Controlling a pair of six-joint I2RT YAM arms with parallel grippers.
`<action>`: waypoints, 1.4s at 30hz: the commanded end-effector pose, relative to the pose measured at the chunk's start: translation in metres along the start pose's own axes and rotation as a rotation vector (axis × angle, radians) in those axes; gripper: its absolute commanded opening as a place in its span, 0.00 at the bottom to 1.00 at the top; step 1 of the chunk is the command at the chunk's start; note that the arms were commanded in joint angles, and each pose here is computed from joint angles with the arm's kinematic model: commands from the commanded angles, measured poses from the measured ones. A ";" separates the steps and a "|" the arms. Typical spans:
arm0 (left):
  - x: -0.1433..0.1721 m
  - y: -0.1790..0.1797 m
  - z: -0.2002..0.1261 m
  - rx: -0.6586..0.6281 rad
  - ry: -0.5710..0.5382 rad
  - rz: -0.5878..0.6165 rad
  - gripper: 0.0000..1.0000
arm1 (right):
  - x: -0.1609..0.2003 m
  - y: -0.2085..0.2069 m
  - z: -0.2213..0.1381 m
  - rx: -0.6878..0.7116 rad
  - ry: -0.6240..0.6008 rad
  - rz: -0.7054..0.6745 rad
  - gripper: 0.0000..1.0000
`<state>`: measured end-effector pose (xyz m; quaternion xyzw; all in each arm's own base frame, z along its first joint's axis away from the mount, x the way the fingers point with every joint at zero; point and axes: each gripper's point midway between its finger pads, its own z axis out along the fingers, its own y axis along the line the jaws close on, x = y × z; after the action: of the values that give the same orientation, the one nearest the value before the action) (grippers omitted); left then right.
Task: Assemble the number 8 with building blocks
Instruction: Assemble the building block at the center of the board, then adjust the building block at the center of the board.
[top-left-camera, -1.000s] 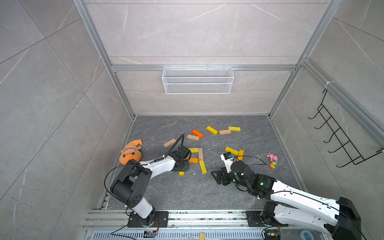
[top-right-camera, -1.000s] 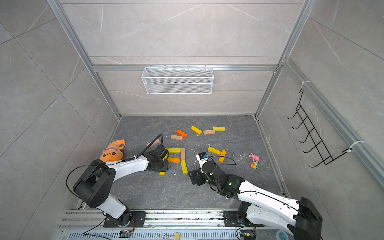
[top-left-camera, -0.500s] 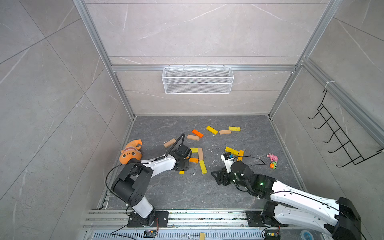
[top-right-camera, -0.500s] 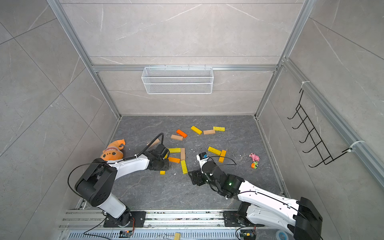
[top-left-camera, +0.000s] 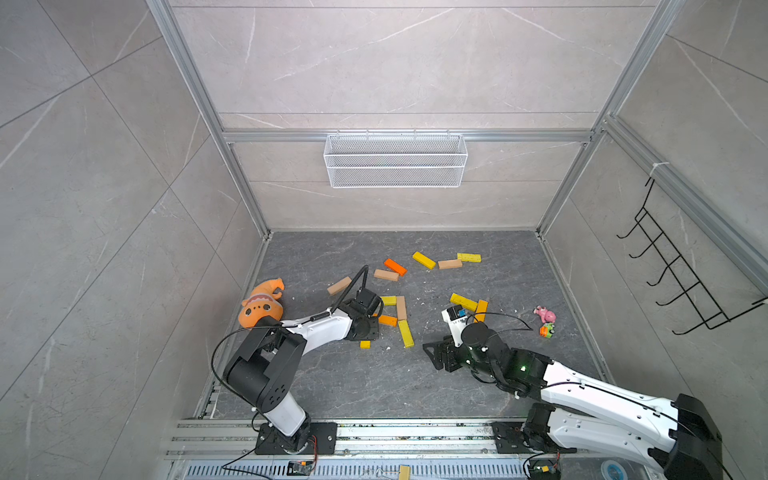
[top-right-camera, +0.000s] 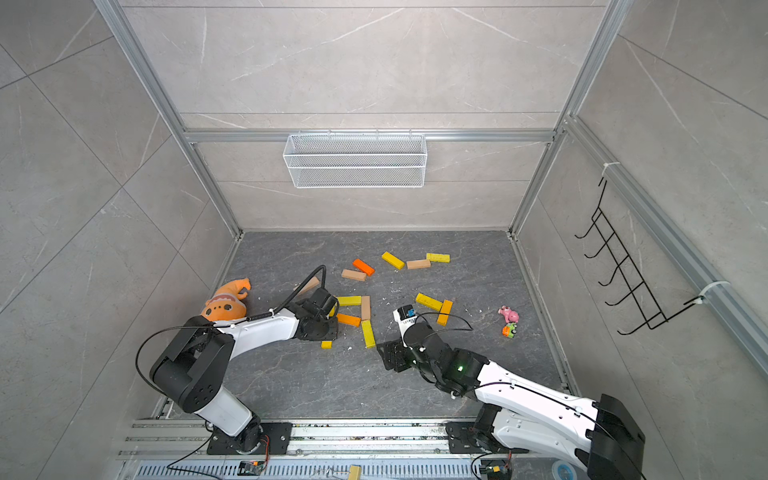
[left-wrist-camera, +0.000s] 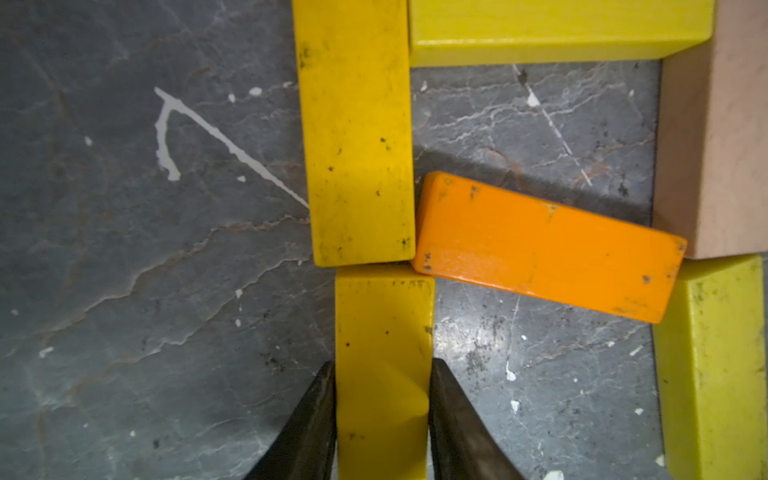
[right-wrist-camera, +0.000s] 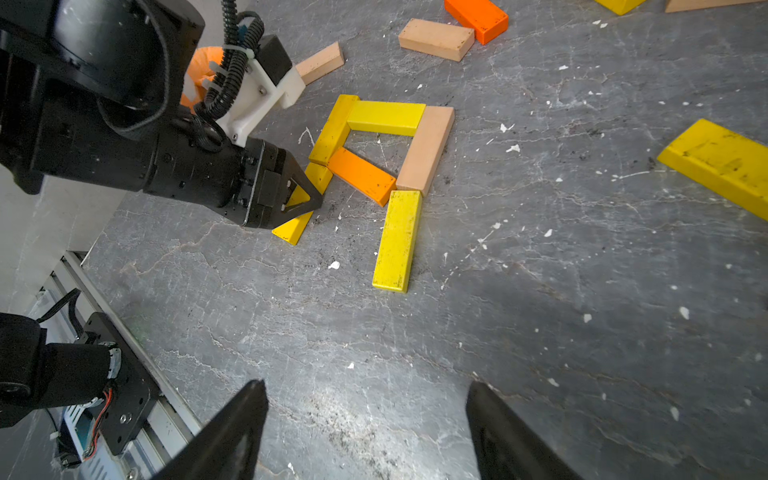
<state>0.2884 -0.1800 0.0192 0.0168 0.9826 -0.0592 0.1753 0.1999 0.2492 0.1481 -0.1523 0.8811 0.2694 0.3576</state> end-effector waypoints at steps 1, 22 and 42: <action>0.002 0.000 -0.005 0.019 -0.002 -0.023 0.42 | 0.001 -0.004 0.002 0.021 0.003 0.011 0.78; -0.012 0.022 -0.043 0.132 -0.036 -0.153 0.44 | -0.025 0.031 0.101 0.066 0.164 0.017 0.12; -0.013 0.024 -0.023 0.213 -0.030 -0.238 0.43 | 0.001 0.037 0.191 0.091 0.310 0.023 0.00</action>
<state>0.2921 -0.1499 0.0412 -0.0770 0.9667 -0.1693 0.1760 0.2819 0.3851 0.0475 -0.1669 0.9374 0.2079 0.2241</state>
